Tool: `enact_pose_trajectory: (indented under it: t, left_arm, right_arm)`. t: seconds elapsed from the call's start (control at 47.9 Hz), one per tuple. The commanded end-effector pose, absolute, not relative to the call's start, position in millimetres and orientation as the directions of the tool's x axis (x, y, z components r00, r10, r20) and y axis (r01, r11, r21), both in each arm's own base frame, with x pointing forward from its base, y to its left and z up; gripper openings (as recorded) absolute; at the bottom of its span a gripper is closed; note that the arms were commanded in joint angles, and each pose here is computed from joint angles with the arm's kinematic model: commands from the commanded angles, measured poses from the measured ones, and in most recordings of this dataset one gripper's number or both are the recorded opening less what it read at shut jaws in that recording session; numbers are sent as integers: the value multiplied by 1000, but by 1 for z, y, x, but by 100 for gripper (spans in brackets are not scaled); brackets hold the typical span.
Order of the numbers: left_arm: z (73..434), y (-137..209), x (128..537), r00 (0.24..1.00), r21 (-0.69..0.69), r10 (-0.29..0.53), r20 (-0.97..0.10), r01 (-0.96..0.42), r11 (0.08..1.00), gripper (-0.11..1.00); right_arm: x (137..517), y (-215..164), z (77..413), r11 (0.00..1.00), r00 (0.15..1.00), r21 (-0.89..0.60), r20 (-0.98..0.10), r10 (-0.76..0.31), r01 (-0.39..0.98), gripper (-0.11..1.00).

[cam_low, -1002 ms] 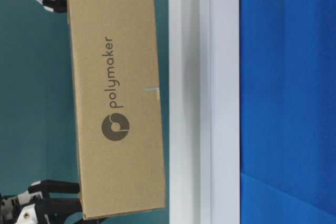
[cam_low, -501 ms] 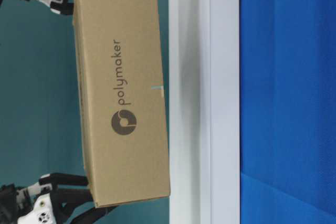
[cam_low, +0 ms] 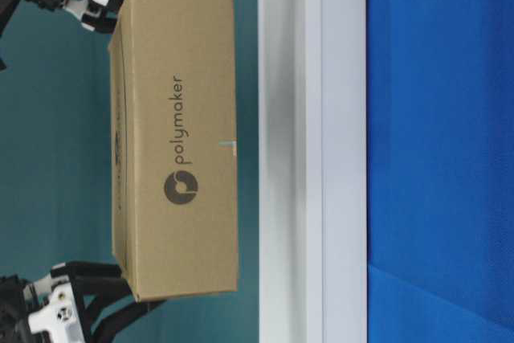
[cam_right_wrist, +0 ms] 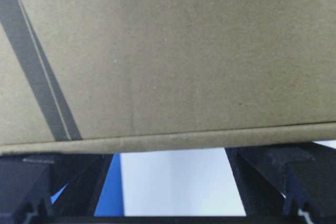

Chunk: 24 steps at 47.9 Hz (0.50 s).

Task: Place the cardboard box on the stand after clamping it between your arms.
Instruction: 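Carry the clamped box back over the white stand with both arms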

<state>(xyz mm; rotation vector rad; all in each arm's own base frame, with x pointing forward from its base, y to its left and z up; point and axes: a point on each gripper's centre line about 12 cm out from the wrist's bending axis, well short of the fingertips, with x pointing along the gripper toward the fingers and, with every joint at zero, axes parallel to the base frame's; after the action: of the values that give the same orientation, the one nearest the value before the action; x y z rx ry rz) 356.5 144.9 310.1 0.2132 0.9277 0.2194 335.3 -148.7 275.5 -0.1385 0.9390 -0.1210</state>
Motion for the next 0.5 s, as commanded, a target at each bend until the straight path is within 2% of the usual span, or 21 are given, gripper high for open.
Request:
enact_pose_trajectory:
  t: [0.0, 0.48]
  left_arm:
    - [376, 147, 402, 807, 314, 315, -499, -170, 934, 87]
    - [346, 210, 411, 754, 354, 404, -518, -241, 904, 87]
  right_arm:
    - [370, -141, 318, 984, 795, -105, -580, -176, 142, 98]
    - [381, -193, 300, 989, 811, -68, -567, -147, 132, 98]
